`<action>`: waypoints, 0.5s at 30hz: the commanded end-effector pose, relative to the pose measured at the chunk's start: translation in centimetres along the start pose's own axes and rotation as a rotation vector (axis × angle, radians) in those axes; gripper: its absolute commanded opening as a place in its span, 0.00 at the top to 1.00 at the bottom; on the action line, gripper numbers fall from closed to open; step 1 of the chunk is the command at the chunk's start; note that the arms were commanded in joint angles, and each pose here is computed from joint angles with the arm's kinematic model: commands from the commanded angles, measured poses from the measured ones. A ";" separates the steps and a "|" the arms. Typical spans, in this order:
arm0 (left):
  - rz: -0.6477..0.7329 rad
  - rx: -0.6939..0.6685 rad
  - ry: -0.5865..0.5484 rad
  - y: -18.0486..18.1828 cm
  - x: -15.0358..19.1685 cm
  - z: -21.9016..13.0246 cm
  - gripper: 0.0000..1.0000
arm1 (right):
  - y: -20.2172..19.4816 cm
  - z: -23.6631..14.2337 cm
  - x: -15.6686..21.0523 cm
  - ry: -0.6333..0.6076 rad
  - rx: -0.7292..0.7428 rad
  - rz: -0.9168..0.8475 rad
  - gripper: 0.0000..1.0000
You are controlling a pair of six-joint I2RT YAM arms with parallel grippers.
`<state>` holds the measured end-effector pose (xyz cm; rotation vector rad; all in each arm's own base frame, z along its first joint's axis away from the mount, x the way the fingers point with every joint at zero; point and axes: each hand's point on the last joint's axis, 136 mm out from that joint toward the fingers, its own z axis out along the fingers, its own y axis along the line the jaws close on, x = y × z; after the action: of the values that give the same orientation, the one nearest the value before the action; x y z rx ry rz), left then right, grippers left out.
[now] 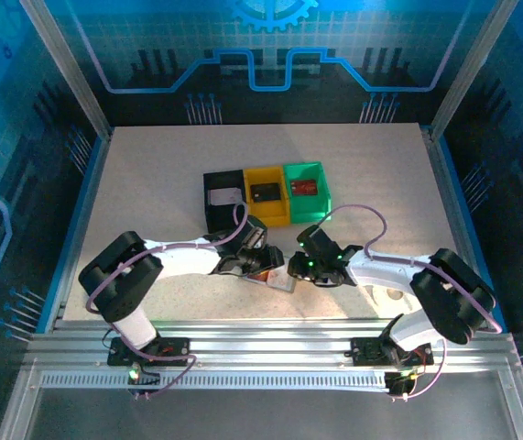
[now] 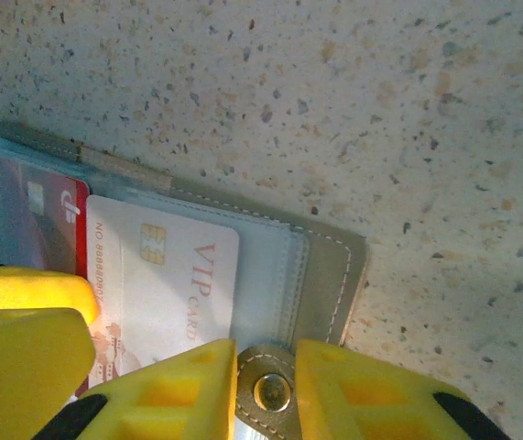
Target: Take the credit cards out of the card holder
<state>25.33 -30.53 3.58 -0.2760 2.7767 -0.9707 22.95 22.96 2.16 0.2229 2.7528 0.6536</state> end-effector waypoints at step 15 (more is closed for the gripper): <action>0.131 -0.087 -0.041 2.1 0.7 -1.1 0.54 | -2.2 1.1 2.4 0.070 0.059 0.007 0.77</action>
<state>24.87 -29.82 3.58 -0.1712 2.7451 -0.9154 23.03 23.15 2.10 0.2193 2.7413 0.6720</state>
